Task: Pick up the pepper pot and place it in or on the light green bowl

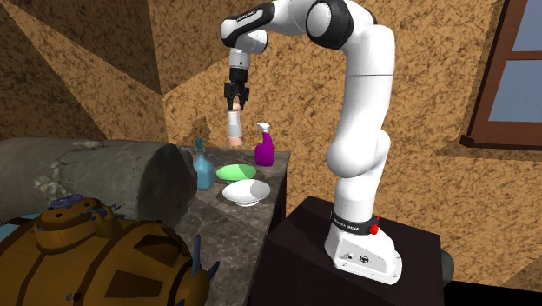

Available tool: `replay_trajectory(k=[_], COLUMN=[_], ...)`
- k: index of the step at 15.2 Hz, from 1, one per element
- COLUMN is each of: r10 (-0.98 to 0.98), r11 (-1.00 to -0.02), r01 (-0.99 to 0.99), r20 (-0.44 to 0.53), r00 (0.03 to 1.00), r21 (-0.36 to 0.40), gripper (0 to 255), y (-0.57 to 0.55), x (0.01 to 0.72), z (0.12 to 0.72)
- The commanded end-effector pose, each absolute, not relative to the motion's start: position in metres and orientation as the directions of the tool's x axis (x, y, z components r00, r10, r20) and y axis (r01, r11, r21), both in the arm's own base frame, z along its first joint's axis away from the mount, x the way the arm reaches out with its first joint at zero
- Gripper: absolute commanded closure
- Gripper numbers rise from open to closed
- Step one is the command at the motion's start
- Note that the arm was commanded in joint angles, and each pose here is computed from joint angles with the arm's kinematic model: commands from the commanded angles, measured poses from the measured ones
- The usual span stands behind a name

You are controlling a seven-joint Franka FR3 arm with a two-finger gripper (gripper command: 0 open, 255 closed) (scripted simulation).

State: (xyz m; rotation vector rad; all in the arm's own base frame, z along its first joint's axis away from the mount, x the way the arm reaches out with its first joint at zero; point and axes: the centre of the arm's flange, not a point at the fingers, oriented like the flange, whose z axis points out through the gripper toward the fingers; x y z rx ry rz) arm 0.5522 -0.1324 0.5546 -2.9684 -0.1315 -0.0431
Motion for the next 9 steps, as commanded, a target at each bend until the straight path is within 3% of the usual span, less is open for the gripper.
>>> replay_trajectory(k=[1,9], r10=[0.086,0.086], r11=[-0.982,-0.982], r01=[0.091,0.091], r20=[0.037,0.037], r00=[0.996,0.996], r21=[-0.167,-0.167], gripper=[255,255], y=[-0.134,-0.134], x=[0.553,0.553], z=[0.546,0.504])
